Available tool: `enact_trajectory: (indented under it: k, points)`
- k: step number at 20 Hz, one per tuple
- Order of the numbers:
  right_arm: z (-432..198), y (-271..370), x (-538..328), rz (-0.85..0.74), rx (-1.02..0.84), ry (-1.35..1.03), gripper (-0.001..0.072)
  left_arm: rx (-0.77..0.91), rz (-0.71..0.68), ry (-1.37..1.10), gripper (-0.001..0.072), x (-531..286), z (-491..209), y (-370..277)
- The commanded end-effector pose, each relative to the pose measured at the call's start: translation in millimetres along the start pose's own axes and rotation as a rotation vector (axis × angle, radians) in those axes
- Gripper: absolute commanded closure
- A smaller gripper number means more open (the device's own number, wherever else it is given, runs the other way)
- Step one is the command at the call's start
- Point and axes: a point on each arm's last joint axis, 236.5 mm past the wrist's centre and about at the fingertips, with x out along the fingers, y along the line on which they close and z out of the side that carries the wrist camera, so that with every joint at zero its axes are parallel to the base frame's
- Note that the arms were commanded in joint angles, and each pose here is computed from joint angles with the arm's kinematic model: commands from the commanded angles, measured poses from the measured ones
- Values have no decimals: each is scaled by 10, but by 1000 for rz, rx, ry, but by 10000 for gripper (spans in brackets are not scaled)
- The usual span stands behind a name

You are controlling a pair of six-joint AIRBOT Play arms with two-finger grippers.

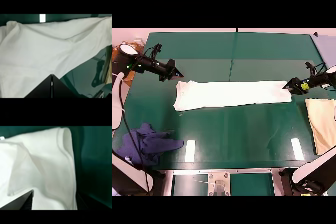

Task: Fold the shirts.

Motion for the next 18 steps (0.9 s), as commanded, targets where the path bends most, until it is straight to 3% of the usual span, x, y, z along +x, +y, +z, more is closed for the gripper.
enact_trajectory:
  k: [1, 2, 5, 6, 9, 14, 18]
  points:
    - [4, -37, 222, 44, 72, 10, 292, -1, 2, -8, 682, 3, 20, 2]
    - [-41, -56, 247, 50, 78, 30, 347, -2, 1, -7, 682, 3, 18, 1]
    - [-118, -58, 179, 64, 75, 66, 663, -5, 1, -7, 682, 3, 18, 0]
    - [-118, -40, 119, 71, 69, 73, 697, -6, 0, -7, 682, 3, 18, -3]
    - [-81, 177, -222, 94, 9, 83, 698, 31, -2, 18, 683, 170, -50, -164]
    - [-258, 1390, -1156, 345, -127, 50, 697, 220, 12, -35, 681, 1053, -147, -955]
    - [-435, 2077, -1671, 357, -195, -19, 697, 349, -29, -118, 681, 2010, -430, -1655]
